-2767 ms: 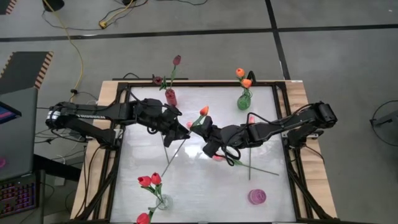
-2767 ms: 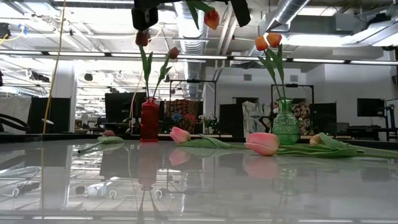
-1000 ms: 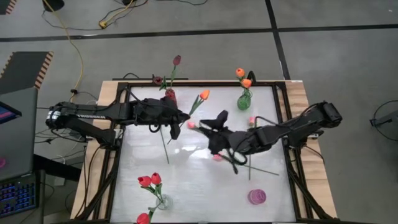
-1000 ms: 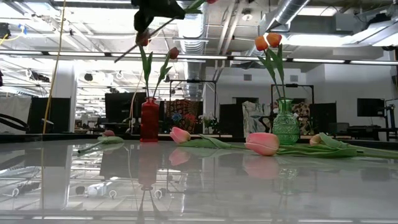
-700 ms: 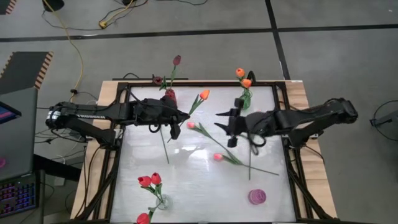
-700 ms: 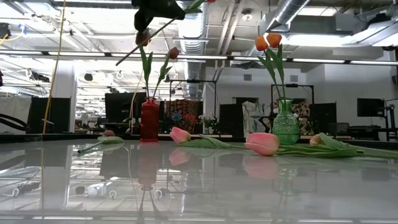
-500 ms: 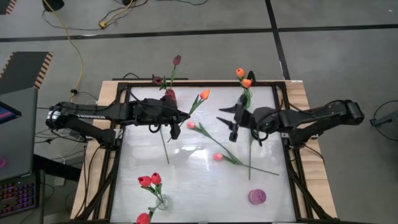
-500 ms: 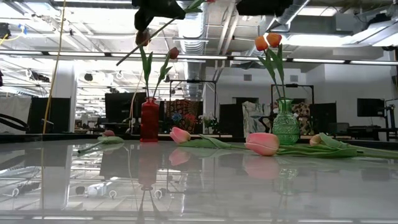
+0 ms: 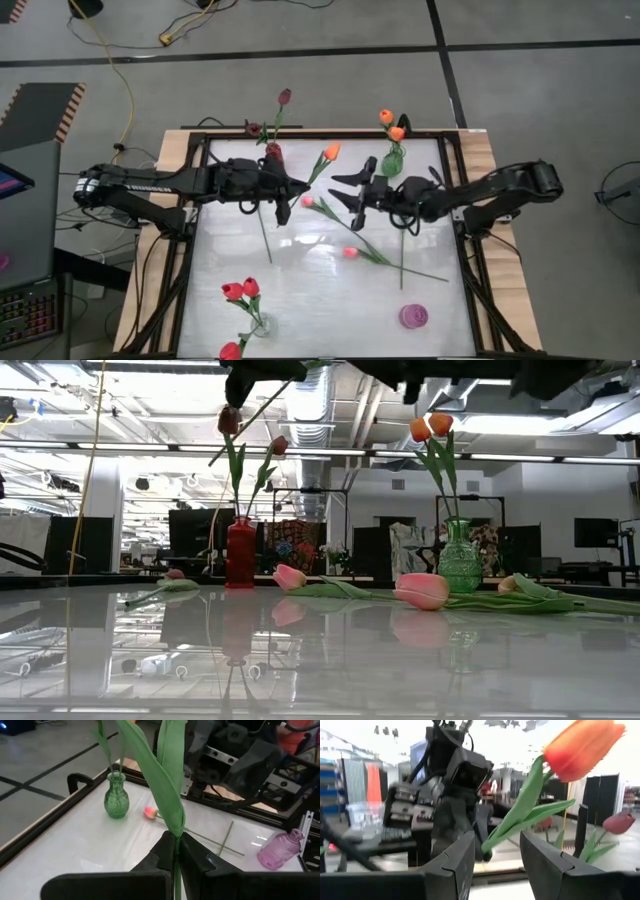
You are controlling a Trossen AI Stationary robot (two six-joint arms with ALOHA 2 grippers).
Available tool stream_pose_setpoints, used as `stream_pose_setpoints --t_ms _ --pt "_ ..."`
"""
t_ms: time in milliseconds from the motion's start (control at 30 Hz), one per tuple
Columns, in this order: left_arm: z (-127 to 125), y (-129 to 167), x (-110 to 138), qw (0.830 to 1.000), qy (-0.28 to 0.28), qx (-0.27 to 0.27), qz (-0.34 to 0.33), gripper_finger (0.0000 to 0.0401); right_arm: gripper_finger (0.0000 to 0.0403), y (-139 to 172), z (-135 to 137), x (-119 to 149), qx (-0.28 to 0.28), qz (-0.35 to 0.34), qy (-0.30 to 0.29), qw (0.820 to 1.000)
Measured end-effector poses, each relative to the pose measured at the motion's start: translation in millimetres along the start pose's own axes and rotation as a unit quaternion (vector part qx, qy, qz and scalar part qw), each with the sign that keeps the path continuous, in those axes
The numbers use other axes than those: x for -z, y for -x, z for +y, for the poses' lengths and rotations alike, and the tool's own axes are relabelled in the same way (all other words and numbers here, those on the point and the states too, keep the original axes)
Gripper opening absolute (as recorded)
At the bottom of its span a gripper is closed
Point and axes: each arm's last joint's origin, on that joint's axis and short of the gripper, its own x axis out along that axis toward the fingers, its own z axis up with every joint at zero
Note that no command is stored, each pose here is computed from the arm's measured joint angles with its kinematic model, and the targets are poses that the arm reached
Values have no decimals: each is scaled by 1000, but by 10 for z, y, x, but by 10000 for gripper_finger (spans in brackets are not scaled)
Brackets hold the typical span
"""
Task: Sort flowers into vase by color
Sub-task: Put the orange flower into the green vase
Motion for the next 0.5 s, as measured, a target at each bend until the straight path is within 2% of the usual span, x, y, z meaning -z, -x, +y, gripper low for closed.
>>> stream_pose_setpoints --t_ms 267,500 --pt "-14 0 -22 1000 -21 6 -13 0 182 -122 35 205 1 -34 -23 999" --pt "-20 1 -30 999 -41 9 -18 0 182 -334 87 249 -5 -35 -33 999"
